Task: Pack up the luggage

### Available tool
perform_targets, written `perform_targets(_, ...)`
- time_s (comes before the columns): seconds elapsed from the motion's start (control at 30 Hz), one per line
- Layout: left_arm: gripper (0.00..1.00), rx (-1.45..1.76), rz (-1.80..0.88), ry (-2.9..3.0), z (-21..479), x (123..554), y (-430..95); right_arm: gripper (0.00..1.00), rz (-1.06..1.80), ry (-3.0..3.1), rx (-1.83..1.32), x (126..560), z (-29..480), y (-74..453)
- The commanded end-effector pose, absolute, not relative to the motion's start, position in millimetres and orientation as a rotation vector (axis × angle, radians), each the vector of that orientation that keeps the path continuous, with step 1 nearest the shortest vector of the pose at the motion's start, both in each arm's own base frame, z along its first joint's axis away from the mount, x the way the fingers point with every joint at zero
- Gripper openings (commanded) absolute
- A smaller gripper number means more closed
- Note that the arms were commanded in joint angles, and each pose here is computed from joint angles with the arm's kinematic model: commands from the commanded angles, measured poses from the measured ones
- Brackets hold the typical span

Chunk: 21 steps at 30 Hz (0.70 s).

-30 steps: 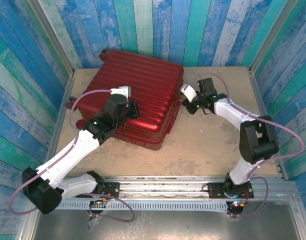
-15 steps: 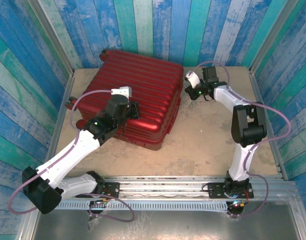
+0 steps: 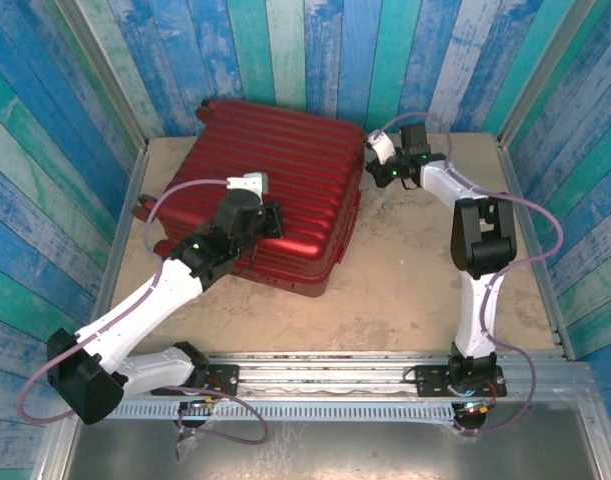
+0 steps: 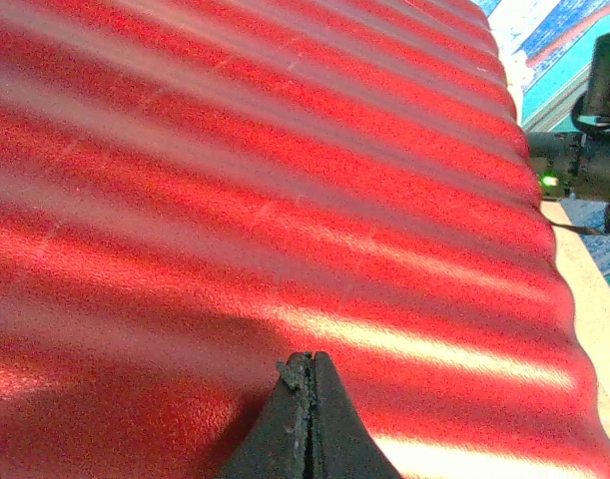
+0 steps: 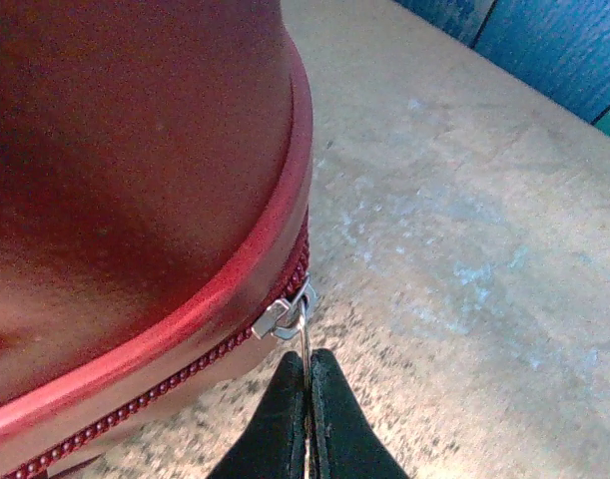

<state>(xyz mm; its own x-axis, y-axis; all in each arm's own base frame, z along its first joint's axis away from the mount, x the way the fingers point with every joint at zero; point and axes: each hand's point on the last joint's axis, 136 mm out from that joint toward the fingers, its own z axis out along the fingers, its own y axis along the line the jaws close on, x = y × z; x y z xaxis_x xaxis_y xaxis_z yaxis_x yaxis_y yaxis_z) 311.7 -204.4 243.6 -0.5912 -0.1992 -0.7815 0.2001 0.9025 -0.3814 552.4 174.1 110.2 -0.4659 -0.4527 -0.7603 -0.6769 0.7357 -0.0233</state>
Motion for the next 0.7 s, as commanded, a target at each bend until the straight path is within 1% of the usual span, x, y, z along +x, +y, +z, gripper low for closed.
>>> perform_targets(0.0, 0.0, 0.123, -0.141, 2.842, 76, 210, -150, 0.04, 0.141, 2.187, -0.703, 588, 97, 129)
perform_targets(0.1, 0.0, 0.122, -0.143, 2.835, 77, 212, -150, 0.08, 0.13, 2.172, -0.681, 594, 102, 129)
perform_targets(0.13, 0.0, 0.121, -0.142, 2.837, 77, 212, -150, 0.11, 0.133, 2.167, -0.672, 596, 103, 129)
perform_targets(0.2, 0.0, 0.117, -0.134, 2.836, 77, 212, -149, 0.31, 0.138, 2.175, -0.641, 597, 105, 128)
perform_targets(0.27, 0.0, 0.106, -0.119, 2.827, 79, 214, -148, 0.45, 0.117, 2.215, -0.551, 596, 107, 119)
perform_targets(0.33, 0.0, 0.088, -0.106, 2.809, 83, 218, -146, 0.56, 0.137, 2.279, -0.42, 588, 112, 107)
perform_targets(0.4, 0.0, 0.051, -0.115, 2.751, 97, 224, -144, 0.57, 0.204, 2.353, -0.263, 575, 117, 94)
perform_targets(0.43, 0.02, 0.029, -0.122, 2.722, 105, 228, -144, 0.57, 0.297, 2.376, -0.188, 566, 118, 92)
perform_targets(0.5, 0.1, 0.001, -0.16, 2.662, 120, 235, -146, 0.56, 0.547, 2.373, -0.075, 546, 121, 96)
perform_targets(0.6, 0.36, -0.041, -0.225, 2.575, 142, 243, -149, 0.57, 0.889, 2.279, 0.061, 514, 126, 108)
perform_targets(0.63, 0.46, -0.059, -0.24, 2.55, 149, 245, -149, 0.59, 0.979, 2.26, 0.092, 504, 125, 114)
perform_targets(0.67, 0.51, -0.078, -0.253, 2.534, 153, 245, -148, 0.6, 1.06, 2.239, 0.106, 495, 124, 121)
